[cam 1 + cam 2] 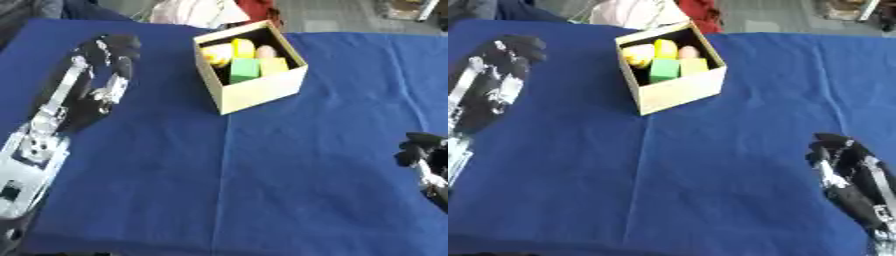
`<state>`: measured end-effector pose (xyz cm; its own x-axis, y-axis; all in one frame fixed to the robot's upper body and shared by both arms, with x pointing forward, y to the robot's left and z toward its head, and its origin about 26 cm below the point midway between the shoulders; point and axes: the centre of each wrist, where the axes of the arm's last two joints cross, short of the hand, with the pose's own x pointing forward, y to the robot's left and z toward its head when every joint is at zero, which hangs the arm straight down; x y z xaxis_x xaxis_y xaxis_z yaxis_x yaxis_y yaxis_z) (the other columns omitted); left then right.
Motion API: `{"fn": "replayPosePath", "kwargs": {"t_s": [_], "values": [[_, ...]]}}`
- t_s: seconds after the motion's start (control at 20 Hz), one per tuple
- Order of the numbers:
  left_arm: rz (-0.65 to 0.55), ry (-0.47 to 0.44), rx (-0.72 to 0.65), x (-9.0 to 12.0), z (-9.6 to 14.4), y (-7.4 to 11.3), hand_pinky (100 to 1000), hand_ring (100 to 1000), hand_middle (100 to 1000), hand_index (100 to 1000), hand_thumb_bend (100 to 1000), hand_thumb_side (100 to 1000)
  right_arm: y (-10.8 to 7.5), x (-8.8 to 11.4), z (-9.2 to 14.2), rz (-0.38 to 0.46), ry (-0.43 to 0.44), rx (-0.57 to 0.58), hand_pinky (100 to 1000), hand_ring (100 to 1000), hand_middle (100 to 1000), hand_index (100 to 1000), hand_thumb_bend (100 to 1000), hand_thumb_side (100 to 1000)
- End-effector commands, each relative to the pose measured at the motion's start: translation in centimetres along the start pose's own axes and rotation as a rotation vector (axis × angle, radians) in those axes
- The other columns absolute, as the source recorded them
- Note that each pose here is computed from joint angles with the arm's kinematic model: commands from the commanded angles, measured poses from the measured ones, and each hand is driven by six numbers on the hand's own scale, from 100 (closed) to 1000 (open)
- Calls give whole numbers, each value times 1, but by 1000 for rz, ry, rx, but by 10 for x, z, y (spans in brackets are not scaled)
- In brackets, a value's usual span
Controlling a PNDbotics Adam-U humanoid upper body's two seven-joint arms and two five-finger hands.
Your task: Pick up objects on the table and place them in the box.
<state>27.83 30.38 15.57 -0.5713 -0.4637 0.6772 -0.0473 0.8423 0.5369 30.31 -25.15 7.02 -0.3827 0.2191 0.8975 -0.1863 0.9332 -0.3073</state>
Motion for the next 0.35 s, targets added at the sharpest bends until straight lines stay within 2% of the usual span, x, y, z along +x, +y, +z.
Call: {"fn": "replayPosePath", "kwargs": {"t_s": [0.05, 0.35], "values": [[38, 4, 12, 0, 0, -9, 815, 745, 739, 832, 100, 712, -5, 9, -3, 4, -37, -26, 649, 634, 634, 762, 100, 406], [101, 36, 48, -9, 3, -23, 806, 731, 722, 823, 100, 734, -9, 11, -1, -6, -40, -60, 649, 633, 633, 761, 100, 421]]}}
